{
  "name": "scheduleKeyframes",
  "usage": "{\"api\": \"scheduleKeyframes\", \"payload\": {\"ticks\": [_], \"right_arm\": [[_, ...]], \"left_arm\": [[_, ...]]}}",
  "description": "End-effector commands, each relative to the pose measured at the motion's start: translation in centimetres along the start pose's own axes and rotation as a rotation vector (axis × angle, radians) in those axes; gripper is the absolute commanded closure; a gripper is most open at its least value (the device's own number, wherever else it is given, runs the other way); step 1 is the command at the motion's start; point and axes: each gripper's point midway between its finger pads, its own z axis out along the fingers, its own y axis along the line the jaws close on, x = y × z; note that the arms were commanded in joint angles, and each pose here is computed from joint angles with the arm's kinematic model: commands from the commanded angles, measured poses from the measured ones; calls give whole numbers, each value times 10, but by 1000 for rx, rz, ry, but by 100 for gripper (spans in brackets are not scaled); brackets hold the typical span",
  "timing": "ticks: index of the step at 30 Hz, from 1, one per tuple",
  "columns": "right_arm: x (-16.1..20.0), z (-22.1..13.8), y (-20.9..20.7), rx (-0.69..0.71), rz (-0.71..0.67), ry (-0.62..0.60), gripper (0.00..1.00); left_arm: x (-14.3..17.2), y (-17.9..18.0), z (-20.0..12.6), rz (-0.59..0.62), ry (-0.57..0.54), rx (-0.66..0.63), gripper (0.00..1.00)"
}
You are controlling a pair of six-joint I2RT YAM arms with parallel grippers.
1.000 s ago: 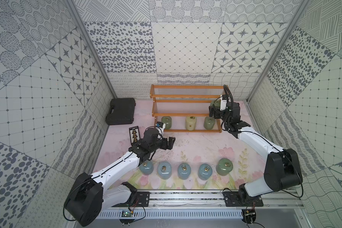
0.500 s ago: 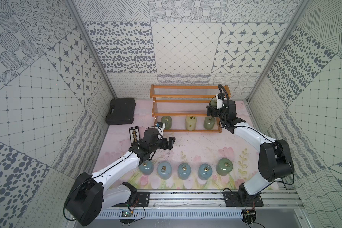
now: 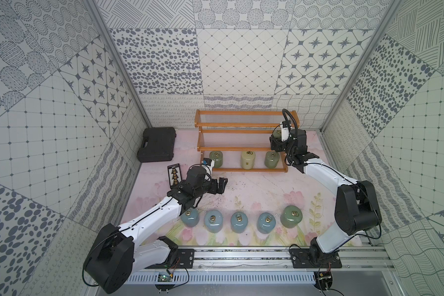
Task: Remove the tea canisters from the shelf
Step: Pick up the tea canister from the shelf.
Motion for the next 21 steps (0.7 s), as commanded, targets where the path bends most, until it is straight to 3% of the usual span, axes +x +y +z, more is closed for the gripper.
{"api": "scheduleKeyframes", "payload": {"ticks": [1, 11, 21], "right_arm": [[-21, -6, 8, -45, -14, -64, 32], [-18, -40, 43, -173, -9, -57, 35], [2, -74, 106, -287, -33, -44, 36]], "left_arm": [[-14, -9, -1, -4, -39, 37, 0], [-11, -8, 2, -13, -31, 31, 0], [-10, -8, -1, -13, -35, 29, 0]]}}
